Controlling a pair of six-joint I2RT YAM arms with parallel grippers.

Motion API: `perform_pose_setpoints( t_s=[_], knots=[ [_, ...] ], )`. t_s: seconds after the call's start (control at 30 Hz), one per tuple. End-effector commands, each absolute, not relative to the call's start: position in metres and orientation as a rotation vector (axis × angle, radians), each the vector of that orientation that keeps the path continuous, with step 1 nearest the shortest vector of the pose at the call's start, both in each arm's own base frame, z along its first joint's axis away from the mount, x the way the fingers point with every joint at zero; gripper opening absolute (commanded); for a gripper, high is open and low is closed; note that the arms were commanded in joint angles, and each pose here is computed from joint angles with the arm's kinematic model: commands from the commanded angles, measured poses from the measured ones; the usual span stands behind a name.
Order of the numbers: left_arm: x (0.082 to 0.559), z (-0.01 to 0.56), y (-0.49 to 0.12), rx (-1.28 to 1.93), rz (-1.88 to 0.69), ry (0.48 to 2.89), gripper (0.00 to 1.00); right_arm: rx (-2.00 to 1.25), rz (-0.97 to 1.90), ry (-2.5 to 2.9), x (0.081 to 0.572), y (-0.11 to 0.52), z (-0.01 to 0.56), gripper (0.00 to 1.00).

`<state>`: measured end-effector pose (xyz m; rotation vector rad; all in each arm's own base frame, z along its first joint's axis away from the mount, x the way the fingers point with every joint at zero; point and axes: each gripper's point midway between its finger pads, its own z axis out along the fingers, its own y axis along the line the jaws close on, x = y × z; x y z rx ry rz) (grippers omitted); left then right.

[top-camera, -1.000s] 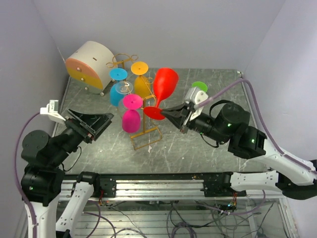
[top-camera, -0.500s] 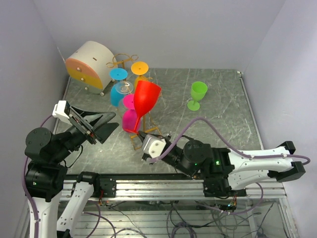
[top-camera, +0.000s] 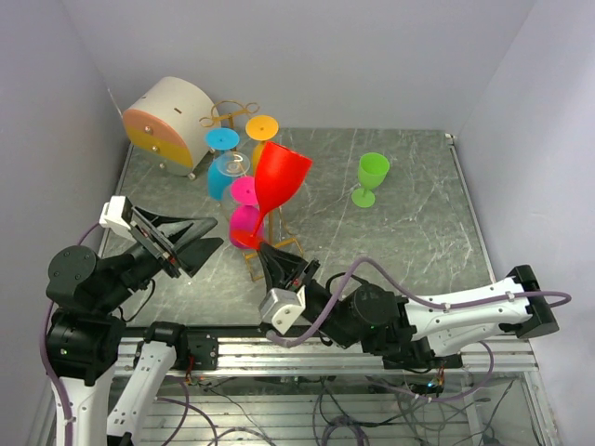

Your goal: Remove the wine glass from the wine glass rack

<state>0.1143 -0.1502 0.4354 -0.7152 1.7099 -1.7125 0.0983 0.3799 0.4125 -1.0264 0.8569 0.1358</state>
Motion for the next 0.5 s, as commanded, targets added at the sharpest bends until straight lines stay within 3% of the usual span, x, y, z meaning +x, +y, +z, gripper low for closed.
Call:
perform_pose_setpoints(
  t_s=[0.0,0.27,0.47],
  knots=[
    [0.098,0.423,-0.160,-0.708,-1.791,1.807,0.81,-0.984,0.086,0.730,0.089,0.383,0.430,0.00],
    [0.094,0.418,-0.161,-0.708,-1.808,1.816,0.81,-1.029,-0.020,0.612,0.082,0.401,0.414,0.00],
    [0.090,0.417,-0.162,-0.676,-1.817,1.817,0.74,-1.025,-0.026,0.563,0.077,0.406,0.416,0.00]
  ],
)
